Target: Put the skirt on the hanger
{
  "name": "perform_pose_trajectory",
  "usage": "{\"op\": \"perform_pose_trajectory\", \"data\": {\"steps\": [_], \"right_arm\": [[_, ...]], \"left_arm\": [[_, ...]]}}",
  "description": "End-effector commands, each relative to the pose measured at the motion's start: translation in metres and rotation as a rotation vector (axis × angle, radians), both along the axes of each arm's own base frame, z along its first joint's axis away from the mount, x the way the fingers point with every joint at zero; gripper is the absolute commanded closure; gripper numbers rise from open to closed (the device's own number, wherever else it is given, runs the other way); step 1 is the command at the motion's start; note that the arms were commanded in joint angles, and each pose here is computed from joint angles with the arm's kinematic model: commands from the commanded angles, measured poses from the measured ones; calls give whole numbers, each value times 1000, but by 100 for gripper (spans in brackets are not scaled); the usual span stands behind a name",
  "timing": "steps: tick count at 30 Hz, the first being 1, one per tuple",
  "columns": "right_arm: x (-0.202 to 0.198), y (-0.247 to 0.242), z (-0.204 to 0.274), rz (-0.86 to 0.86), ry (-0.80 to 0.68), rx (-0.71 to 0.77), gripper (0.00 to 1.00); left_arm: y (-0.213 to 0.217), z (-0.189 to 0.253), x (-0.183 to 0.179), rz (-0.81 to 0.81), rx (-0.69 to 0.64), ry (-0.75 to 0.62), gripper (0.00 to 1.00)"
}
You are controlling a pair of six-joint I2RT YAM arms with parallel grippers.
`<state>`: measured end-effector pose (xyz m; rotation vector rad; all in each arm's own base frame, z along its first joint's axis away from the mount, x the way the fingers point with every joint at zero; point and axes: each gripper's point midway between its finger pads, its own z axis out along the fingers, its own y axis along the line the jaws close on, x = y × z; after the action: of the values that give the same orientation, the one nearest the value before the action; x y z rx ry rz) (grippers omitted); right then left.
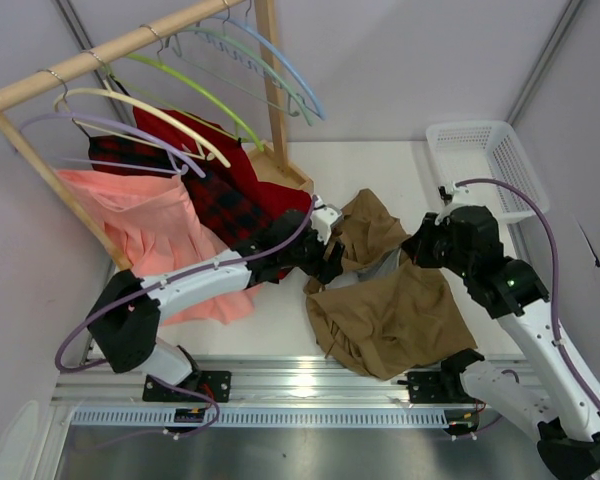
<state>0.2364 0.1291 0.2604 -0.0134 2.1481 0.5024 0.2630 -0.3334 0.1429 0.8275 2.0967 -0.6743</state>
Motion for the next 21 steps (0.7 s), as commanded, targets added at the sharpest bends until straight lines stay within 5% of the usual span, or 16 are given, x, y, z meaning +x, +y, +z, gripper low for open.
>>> {"op": "perform_pose_trajectory", "data": {"steps": [1,13,17,21], "right_arm": [[-2,1,21,27,-67,11,100],[9,-4,7,-19,-7,-25,100],[10,0,15,2,-28,-12,100],[7,-2,21,4,-39,-15,100]], "left_arm": [[-23,16,-9,-106,-101,-32,17],[-15,6,-33,-195,-127,-92,15],[-19,-42,-10,-146,18,-41,28],[-25,-38,12,-74,24,-90,42]]}}
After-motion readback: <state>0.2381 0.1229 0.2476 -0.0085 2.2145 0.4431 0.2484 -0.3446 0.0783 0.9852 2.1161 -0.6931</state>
